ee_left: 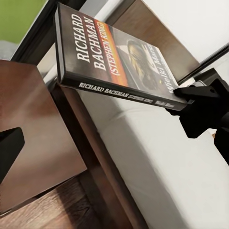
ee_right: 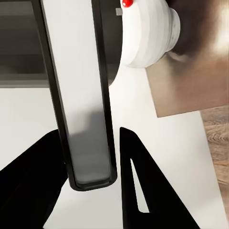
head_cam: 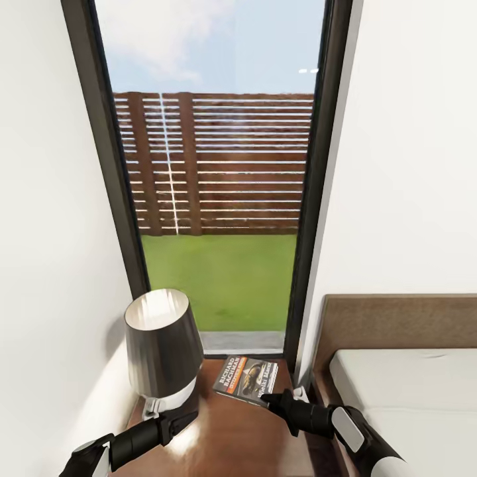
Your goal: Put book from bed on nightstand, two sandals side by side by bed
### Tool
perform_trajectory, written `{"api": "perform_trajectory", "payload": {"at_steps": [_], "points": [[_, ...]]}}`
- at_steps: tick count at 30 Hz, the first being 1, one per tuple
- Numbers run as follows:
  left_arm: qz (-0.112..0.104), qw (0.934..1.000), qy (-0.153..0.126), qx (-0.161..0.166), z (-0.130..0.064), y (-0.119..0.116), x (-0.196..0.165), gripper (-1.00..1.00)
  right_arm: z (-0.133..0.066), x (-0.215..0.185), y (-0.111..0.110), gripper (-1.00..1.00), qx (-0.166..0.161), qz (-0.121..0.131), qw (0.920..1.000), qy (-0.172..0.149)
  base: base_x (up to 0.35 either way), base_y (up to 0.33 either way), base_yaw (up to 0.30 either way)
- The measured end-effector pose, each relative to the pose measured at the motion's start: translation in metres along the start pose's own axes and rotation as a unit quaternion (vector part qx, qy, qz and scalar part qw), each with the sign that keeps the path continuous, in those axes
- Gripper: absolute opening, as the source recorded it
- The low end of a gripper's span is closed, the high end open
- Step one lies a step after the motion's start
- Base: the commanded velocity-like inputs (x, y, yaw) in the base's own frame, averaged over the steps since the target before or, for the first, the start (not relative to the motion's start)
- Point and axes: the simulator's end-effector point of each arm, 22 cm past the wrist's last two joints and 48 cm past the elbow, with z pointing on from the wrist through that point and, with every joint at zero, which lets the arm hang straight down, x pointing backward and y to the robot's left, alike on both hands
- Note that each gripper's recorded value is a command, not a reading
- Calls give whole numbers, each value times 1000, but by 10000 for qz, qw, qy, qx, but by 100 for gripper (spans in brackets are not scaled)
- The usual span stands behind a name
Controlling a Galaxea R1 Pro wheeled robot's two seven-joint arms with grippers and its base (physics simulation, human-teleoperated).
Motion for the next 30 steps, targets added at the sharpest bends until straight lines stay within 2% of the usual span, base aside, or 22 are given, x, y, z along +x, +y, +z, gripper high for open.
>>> {"api": "perform_trajectory", "payload": {"at_steps": [30], "points": [[2, 10000, -3, 1, 11, 33, 31, 100, 19, -3, -38, -100, -78, -20, 10000, -33, 0, 0, 0]]}}
